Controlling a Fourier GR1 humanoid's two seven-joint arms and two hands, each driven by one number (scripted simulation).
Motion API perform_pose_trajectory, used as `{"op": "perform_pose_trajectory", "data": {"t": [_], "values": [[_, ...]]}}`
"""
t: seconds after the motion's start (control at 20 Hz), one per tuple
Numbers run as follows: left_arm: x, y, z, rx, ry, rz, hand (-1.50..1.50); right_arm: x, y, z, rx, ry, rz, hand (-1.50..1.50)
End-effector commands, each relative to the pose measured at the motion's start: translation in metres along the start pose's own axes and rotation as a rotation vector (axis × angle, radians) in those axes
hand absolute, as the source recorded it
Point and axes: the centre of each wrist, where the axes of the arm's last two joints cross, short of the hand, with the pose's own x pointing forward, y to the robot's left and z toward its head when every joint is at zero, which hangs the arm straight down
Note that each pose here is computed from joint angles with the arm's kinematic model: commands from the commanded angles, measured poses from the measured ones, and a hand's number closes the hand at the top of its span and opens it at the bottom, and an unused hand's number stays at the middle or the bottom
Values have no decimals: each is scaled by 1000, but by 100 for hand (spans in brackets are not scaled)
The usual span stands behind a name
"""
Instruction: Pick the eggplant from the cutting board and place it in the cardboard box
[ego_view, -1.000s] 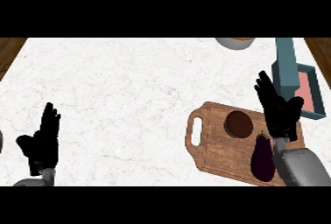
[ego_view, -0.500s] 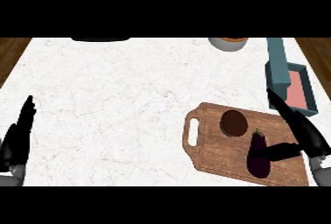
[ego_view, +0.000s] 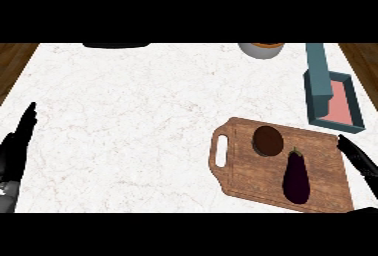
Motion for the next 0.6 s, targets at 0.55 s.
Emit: {"op": "perform_pose_trajectory", "data": {"t": [0.55], "values": [[20, -14, -4, -32, 3, -10, 0, 72, -62, -62, 447, 234, 571, -150]]}}
